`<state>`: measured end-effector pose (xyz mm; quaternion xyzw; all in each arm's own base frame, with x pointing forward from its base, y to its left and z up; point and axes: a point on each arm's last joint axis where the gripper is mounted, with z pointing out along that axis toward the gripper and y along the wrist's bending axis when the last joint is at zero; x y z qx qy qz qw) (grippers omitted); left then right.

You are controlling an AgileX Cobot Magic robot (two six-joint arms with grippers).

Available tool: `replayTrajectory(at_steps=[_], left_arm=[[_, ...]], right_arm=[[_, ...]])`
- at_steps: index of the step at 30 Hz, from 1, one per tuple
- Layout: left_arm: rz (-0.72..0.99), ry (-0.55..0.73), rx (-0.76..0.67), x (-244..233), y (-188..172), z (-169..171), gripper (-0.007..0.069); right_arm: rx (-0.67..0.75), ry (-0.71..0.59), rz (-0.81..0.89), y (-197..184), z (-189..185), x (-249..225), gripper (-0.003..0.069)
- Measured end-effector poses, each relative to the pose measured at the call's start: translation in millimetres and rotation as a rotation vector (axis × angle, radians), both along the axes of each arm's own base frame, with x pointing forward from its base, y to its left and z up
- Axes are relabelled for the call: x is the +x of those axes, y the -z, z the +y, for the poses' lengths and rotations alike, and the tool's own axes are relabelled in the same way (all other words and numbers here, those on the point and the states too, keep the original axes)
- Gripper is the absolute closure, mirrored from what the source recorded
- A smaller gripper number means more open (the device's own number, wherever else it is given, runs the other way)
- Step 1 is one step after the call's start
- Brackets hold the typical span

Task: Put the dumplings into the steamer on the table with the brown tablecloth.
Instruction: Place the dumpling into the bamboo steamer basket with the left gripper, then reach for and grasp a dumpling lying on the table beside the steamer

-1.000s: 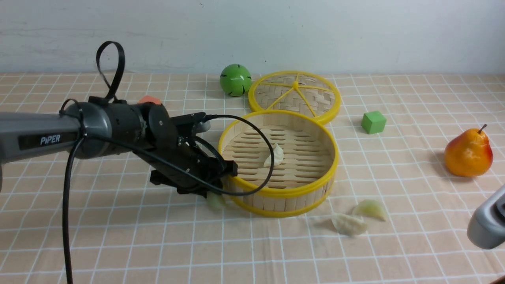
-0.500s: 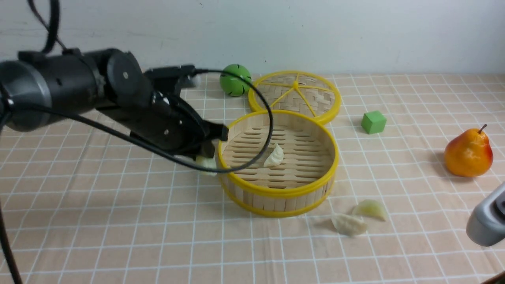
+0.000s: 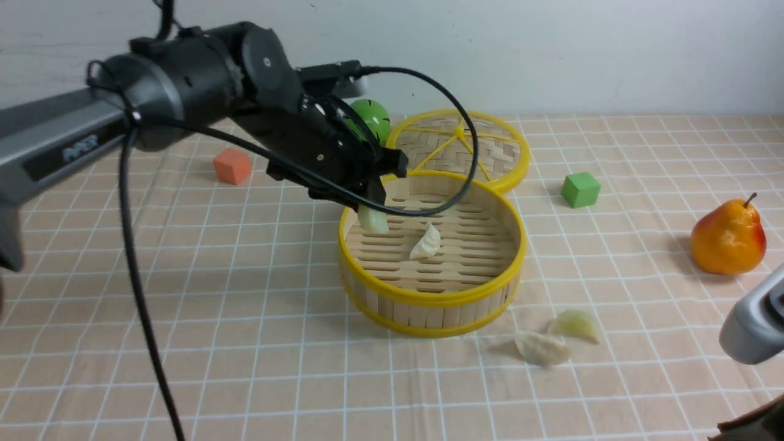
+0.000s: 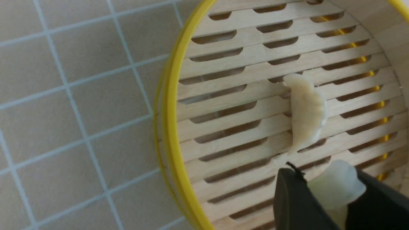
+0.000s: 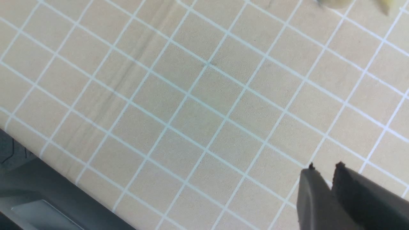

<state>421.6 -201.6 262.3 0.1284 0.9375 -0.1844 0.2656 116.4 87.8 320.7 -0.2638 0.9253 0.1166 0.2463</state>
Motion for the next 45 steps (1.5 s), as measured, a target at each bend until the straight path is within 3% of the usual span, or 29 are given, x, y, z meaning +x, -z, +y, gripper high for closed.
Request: replayTrajectory(at_steps=[4,10,15,20,22,25,28,33,37,38,39,41,45], left_arm=[[-0.009,-0.005,0.094,9,16,-18,0.0451],[0.015,-0.042,0.225,20,45,-18,0.0443],[0.024,-0.046,0.233,21,51,-18,0.0319],[0.001,-0.053,0.217,13,22,-14,0.0158],[-0.011,-0.056,0.213,8,8,-11,0.0146],[-0.067,-0.06,0.186,-11,-43,-1,0.0137],[-0.137,-0.055,0.163,-40,-99,14,0.0174],[-0.238,-0.069,0.129,-85,-164,38,0.0321],[-0.274,-0.08,0.119,-126,-203,60,0.0546],[-0.274,-0.081,0.12,-128,-204,61,0.0567],[-0.26,-0.082,0.127,-140,-210,67,0.0621],[-0.259,-0.084,0.125,-154,-219,74,0.0639],[-0.266,-0.086,0.104,-178,-224,85,0.0638]], right_arm=[[0.006,0.018,0.01,0,0,0,0.0561],[0.008,0.056,0.031,2,1,2,0.0556],[-0.037,0.126,0.068,11,0,16,0.0554],[-0.086,0.226,0.075,8,-6,53,0.0554],[-0.085,0.236,0.066,4,-8,63,0.0554],[-0.064,0.212,0.028,-4,-10,91,0.0554],[-0.04,0.136,0.001,-3,-2,118,0.0541],[-0.065,-0.028,0.019,17,24,146,0.0465],[-0.108,-0.162,0.034,52,58,171,0.0292],[-0.109,-0.162,0.035,54,58,172,0.0284],[-0.116,-0.167,0.031,67,66,181,0.0232],[-0.131,-0.165,0.026,88,73,193,0.0163],[-0.17,-0.161,0.041,119,77,207,0.0125]])
